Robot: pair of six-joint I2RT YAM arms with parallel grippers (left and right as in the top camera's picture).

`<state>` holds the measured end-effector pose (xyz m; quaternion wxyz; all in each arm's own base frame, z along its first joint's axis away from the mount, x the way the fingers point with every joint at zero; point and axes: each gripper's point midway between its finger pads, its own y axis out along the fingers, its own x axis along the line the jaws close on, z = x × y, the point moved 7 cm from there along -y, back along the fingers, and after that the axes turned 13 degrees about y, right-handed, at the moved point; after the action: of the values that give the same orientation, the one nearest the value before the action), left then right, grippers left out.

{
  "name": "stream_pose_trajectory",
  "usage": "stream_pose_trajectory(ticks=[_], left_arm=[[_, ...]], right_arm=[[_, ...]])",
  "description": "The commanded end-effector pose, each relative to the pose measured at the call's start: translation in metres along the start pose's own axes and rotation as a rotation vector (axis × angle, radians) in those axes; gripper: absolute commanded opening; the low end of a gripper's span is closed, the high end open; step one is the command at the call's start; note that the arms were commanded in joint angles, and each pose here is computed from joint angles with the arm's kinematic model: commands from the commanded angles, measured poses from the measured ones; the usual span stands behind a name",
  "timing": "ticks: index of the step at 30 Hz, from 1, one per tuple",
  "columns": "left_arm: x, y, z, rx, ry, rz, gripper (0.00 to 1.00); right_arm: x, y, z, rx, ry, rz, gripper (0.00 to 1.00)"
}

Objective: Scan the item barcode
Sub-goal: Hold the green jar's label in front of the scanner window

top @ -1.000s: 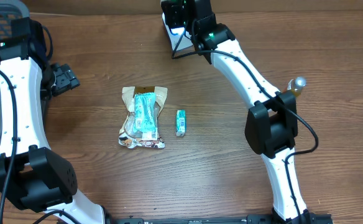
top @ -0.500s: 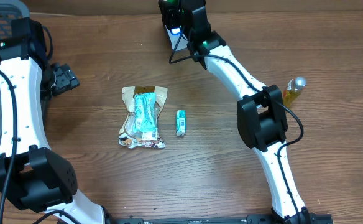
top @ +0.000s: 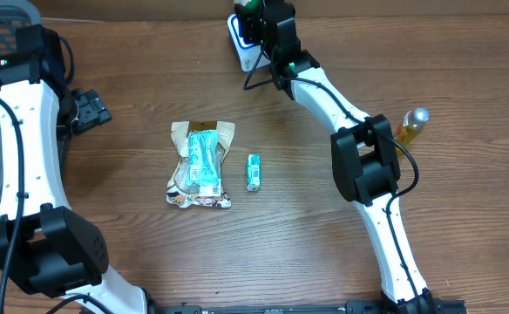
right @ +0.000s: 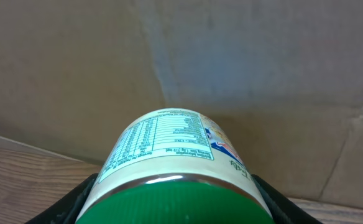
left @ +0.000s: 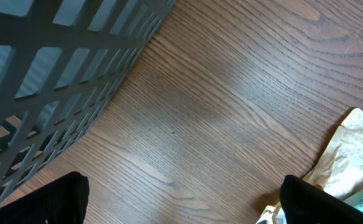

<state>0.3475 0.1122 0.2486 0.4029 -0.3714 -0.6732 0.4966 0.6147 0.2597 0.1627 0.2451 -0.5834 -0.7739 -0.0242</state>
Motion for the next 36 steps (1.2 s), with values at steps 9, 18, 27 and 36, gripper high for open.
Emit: stream_pose_trajectory(ticks=[9,18,27,36], left_arm=[[0.0,-0.001,-0.004,-0.01,0.019,-0.012,1.0],[0.0,-0.001,-0.004,-0.01,0.02,-0.012,0.99],[0.0,-0.001,-0.004,-0.01,0.02,-0.012,1.0],[0.0,-0.001,-0.004,-0.01,0.019,-0.012,0.99]], right_arm=[[0.006,-0.001,-0.014,-0.065,-0.052,-0.02,0.38],[0.003,0.001,-0.008,-0.056,-0.053,-0.016,0.37],[-0.005,0.009,0.011,-0.035,-0.055,-0.006,0.3],[0.025,-0.019,-0.055,-0.145,-0.095,-0.05,0.26]])
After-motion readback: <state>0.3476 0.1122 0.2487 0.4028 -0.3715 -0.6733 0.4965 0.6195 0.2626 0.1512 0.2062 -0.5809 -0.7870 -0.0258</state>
